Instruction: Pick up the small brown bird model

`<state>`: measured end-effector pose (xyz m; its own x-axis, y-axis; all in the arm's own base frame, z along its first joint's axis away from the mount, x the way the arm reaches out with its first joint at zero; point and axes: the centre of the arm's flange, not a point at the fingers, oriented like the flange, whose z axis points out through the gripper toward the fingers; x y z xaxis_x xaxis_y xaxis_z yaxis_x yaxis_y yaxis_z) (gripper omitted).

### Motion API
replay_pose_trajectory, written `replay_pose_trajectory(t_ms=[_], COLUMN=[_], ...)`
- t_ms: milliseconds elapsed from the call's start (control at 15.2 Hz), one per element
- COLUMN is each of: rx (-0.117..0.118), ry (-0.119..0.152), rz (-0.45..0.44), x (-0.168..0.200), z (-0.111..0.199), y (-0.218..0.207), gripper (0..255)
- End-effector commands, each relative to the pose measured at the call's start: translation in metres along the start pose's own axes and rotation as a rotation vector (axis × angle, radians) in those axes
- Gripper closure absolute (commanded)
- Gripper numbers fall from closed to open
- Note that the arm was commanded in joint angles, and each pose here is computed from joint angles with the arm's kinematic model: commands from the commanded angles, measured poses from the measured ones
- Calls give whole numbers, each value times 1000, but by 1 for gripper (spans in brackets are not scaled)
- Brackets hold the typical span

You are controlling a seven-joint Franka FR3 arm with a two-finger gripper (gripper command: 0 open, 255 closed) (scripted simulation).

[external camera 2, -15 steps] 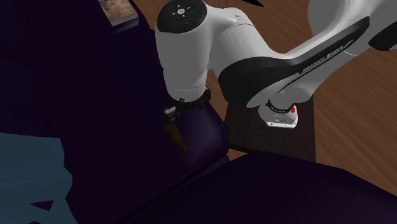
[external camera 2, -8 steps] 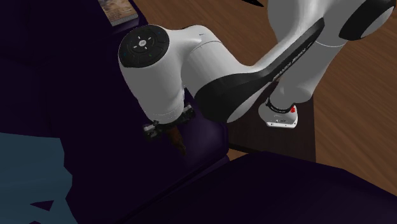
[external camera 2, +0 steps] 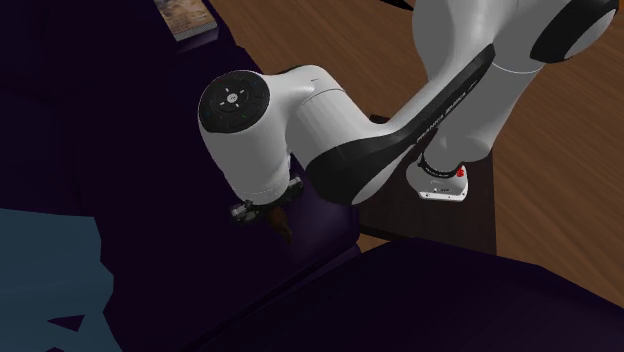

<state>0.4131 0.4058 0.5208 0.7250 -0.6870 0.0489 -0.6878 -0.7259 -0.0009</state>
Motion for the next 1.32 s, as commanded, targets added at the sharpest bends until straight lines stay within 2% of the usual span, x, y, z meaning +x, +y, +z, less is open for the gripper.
replay_pose_trajectory(t_ms=[0, 528, 1254], rx=[0, 0, 0], ry=[0, 0, 0], rz=[0, 0, 0], x=[0, 0, 2], z=[1, 1, -57], y=[0, 1, 1], gripper=[255, 255, 255])
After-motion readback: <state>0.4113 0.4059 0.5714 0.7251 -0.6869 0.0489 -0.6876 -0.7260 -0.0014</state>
